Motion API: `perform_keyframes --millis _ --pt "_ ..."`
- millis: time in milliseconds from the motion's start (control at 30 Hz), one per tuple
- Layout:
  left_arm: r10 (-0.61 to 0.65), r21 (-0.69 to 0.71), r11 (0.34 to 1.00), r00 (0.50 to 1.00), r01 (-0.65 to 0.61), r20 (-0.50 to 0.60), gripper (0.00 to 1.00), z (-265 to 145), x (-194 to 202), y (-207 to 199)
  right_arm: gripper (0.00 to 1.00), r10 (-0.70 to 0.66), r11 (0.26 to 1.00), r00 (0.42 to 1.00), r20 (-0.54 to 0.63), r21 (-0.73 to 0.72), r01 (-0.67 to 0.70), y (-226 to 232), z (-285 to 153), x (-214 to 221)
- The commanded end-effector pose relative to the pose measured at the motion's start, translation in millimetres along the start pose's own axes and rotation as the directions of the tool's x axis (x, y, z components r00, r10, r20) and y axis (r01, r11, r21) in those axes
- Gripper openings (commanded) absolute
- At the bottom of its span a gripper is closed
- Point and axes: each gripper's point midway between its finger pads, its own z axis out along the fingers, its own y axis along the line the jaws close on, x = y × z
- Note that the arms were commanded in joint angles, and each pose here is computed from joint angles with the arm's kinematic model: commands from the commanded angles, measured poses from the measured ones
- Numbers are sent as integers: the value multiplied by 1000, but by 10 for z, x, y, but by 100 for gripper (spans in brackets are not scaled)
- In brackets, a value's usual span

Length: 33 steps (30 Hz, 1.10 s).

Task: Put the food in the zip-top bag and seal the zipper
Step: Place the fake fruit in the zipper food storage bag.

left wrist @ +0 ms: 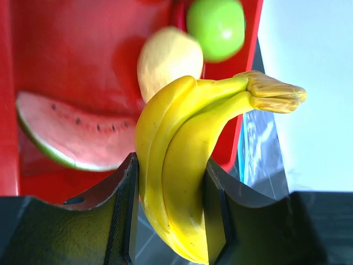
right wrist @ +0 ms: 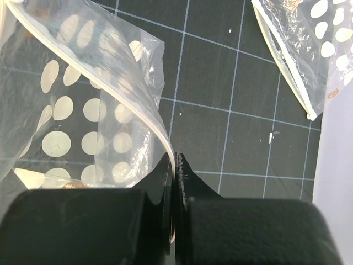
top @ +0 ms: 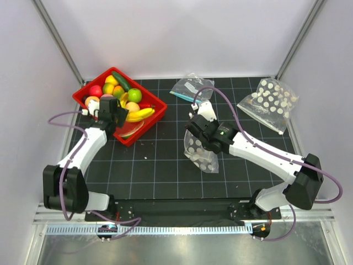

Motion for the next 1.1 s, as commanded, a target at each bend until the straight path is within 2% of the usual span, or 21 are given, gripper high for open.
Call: perform_keyframes --millis 0,33,67,100,333,367,467,600,800,833,1067 --pt "-37 177 983 995 52 -87 9 -174 205 -203 1 76 997 996 49 -23 -74 -15 -61 -125" --pt "-54 227 971 994 74 -92 9 -251 226 -291 1 74 997 996 48 -29 -72 -5 -61 -125" --pt "-51 226 971 994 72 -97 8 -275 279 -217 1 71 997 997 40 -44 -69 28 -58 -111" --pt "-61 264 962 996 74 -57 9 -406 198 -275 1 66 997 997 33 -46 -64 51 -42 -100" --pt "-6 420 907 999 -13 44 8 -990 302 -386 1 56 996 998 12 -68 -55 132 -14 -69" --pt "38 425 904 999 -51 39 7 -1009 446 -315 1 58 996 998 12 -71 -57 136 -19 -76" --pt "57 468 881 997 -73 49 7 -1080 600 -236 1 58 994 998 9 -88 -57 178 -22 -98" --pt "70 551 829 996 -93 63 2 -1213 705 -214 1 52 993 999 -4 -110 -52 238 -24 -99" --pt "64 652 743 986 -150 153 3 -1541 629 -334 1 49 985 999 -18 -164 -51 343 -42 -106" --pt "102 660 726 980 -192 173 4 -1579 665 -353 1 51 984 998 -21 -168 -54 351 -41 -106" --pt "192 730 627 962 -272 193 1 -1773 854 -539 1 59 977 998 -27 -205 -63 452 -50 -132"
